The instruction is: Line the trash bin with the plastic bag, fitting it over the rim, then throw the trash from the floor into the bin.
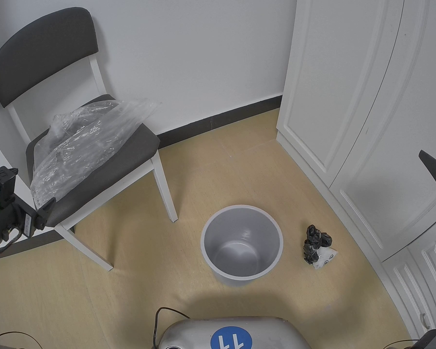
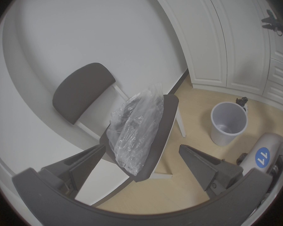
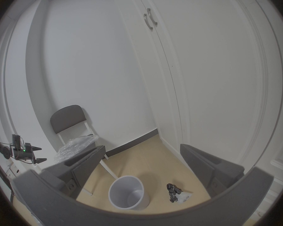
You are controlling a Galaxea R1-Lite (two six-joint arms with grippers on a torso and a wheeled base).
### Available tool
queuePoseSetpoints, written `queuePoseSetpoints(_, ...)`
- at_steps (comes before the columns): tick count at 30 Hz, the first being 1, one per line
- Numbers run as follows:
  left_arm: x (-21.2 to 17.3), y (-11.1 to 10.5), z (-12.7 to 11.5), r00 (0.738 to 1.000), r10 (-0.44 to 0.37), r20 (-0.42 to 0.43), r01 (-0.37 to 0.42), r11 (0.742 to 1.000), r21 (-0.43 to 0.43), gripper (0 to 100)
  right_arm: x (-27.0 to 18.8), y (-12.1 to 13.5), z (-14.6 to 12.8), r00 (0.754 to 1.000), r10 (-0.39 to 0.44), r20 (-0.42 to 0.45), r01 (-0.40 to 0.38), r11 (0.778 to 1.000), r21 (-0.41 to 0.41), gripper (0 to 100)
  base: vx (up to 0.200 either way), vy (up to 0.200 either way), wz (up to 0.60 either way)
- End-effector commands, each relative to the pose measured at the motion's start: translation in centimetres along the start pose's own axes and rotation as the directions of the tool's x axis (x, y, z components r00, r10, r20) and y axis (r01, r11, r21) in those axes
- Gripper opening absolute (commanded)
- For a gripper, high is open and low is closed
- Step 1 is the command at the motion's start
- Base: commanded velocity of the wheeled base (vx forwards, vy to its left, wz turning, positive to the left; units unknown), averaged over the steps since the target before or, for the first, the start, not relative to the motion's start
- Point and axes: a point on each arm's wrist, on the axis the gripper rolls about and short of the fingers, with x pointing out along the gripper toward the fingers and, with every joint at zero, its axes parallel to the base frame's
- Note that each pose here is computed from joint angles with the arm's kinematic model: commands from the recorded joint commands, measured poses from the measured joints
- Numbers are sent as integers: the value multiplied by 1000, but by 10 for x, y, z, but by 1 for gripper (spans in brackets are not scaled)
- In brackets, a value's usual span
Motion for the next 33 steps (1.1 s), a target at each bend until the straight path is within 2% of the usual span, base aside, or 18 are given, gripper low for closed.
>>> queuePoseSetpoints(1, 45, -10, -11, 994, -42, -103, 44, 999, 17, 100, -4, 7, 6, 998, 53, 39, -53, 999, 1, 100, 0, 0, 0)
queuePoseSetpoints(7, 78, -1, -21, 990, 14, -138, -11, 1000, 28, 100, -11, 10, 10, 994, 84, 67, -83, 996, -17, 100, 0, 0, 0)
queuePoseSetpoints(16, 117, 8, -28, 986, 53, -157, -51, 999, 18, 100, -10, 11, 10, 994, 91, 62, -90, 996, -19, 100, 0, 0, 0)
queuePoseSetpoints(26, 152, 17, -33, 985, 87, -152, -87, 996, 8, 100, -10, 11, 10, 994, 91, 63, -90, 996, -21, 100, 0, 0, 0)
queuePoseSetpoints(33, 165, 27, -27, 986, 129, -109, -130, 992, -5, 100, -10, 11, 10, 993, 94, 64, -93, 995, -22, 100, 0, 0, 0)
